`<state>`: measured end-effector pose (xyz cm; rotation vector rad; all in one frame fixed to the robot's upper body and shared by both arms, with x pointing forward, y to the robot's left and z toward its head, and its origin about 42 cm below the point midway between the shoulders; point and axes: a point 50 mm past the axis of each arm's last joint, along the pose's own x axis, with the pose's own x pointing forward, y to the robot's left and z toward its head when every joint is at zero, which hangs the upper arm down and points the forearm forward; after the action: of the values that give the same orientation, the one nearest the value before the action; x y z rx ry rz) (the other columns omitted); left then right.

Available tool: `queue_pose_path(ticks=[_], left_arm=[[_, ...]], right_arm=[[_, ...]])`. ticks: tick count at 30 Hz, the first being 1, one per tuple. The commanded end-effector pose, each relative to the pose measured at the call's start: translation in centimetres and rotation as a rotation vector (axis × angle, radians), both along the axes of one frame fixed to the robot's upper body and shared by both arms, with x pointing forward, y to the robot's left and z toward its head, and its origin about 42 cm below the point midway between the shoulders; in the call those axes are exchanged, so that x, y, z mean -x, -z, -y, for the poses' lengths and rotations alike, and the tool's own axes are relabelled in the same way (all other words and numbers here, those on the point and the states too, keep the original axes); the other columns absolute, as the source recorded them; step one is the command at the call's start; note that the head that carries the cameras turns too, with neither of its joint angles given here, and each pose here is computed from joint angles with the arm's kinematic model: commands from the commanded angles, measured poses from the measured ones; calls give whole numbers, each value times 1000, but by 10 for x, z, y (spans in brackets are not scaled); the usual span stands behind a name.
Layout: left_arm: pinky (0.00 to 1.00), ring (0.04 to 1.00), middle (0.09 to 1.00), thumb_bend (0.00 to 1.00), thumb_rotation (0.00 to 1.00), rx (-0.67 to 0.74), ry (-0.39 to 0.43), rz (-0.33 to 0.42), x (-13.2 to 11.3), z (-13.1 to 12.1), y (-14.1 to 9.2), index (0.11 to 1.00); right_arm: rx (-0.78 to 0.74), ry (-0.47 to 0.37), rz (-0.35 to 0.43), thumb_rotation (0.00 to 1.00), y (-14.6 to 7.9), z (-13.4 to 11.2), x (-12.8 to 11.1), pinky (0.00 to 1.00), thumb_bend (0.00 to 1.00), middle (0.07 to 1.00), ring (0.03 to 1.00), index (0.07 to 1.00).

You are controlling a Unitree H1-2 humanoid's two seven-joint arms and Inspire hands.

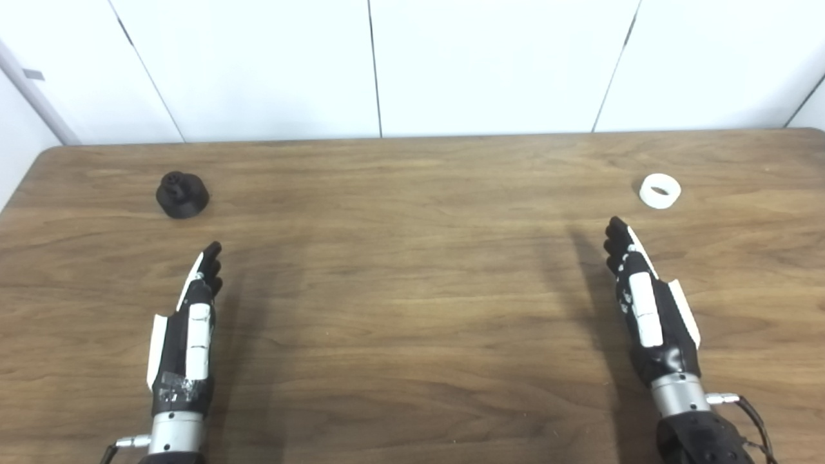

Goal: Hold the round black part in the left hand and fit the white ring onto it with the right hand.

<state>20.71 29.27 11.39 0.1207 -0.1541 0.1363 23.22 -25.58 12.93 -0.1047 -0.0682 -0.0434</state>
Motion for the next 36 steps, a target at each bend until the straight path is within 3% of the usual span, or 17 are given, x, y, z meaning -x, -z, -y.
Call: queue_pose_path(ticks=[1, 18, 26, 32, 36], left_arm=[[1000, 1000, 1000, 526, 995, -5, 0, 33, -1, -1, -2, 961], [1000, 1000, 1000, 502, 1000, -3, 5, 35, -2, 4, -2, 960], [1000, 1000, 990, 464, 940, 12, -4, 41, 1, 18, 6, 942], [1000, 1000, 982, 500, 880, 16, -1, 22, 4, 29, 15, 927], [1000, 1000, 979, 504, 857, 16, 2, 25, 4, 35, 16, 927]], right_arm=[[-4, 5, 36, 1000, -3, -2, 8, 1000, 567, 969, 974, 957], [-9, 6, 27, 1000, -3, 2, 8, 1000, 548, 977, 986, 961], [-22, -8, 14, 1000, 3, 12, 11, 1000, 530, 991, 997, 972], [-31, -23, 30, 1000, 9, 19, 11, 1000, 458, 1000, 1000, 992], [-45, -32, 23, 1000, 9, 20, 11, 1000, 485, 1000, 1000, 998]])
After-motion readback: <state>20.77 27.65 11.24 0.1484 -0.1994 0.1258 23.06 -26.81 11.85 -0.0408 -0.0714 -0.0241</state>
